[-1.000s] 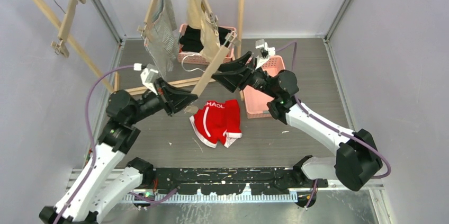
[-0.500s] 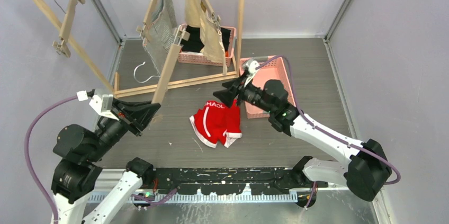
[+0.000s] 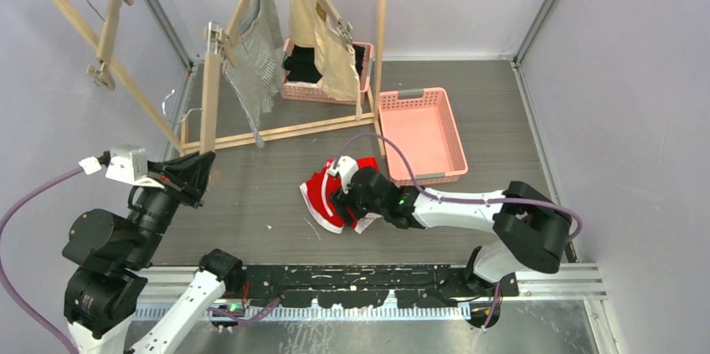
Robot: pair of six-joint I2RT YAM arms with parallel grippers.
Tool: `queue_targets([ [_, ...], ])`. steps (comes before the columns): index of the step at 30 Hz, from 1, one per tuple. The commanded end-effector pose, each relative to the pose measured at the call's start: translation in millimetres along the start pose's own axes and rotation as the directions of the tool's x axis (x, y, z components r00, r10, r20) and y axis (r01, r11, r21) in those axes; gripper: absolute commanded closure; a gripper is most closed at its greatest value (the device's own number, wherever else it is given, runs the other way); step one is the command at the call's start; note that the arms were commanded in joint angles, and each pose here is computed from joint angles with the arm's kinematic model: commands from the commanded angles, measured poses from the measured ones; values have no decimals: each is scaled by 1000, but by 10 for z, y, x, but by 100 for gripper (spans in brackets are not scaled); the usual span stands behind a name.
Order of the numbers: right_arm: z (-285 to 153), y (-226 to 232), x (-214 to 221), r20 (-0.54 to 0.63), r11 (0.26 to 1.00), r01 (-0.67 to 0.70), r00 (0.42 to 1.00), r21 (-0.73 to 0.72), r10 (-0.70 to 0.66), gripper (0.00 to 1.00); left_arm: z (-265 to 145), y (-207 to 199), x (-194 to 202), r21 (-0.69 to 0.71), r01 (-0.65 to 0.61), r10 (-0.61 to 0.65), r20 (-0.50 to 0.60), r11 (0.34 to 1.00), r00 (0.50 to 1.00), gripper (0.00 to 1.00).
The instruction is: Remove the underwear clipped to the hanger
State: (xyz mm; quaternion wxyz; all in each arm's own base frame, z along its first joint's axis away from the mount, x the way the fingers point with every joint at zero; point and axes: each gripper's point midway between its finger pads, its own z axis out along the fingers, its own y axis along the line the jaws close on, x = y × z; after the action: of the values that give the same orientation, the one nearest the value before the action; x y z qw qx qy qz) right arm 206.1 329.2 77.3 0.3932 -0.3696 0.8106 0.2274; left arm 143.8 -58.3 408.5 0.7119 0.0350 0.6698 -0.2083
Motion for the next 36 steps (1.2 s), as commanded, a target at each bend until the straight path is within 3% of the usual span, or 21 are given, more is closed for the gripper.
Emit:
queue_targets([
  [1,102,43,131,-28,1000,24,999,8,-24,31,39,154,-432,-107,-41,55,127,993,990,100],
  [5,243,117,375,-101,1000,7,995,-23,-9,28,25,275,-612,-186,-50,83,174,981,981,100],
  [8,323,109,469,-135,1000,1,991,-10,-3,28,61,378,-616,-251,-62,100,141,966,985,99],
  [15,482,34,659,-240,999,5,971,46,6,69,178,665,-435,-418,-117,120,-20,901,993,99],
  [18,505,51,681,-253,999,-3,968,42,14,94,261,671,-340,-417,-159,131,-97,895,987,99],
  [20,472,63,609,-241,999,-9,970,41,19,99,332,666,-284,-409,-187,139,-143,893,980,100],
  [23,315,38,256,-149,998,-19,988,64,29,99,452,634,-236,-384,-218,157,-183,897,970,100],
  [27,-179,-33,-598,79,994,-25,997,109,17,99,628,624,-219,-370,-265,189,-229,890,955,100],
  [32,-982,-412,-1470,290,946,-52,956,319,-45,99,885,675,-316,-382,-366,254,-312,849,915,100],
  [36,-1520,-800,-1763,355,852,-106,930,513,-98,99,1052,634,-486,-367,-399,285,-327,840,901,100],
])
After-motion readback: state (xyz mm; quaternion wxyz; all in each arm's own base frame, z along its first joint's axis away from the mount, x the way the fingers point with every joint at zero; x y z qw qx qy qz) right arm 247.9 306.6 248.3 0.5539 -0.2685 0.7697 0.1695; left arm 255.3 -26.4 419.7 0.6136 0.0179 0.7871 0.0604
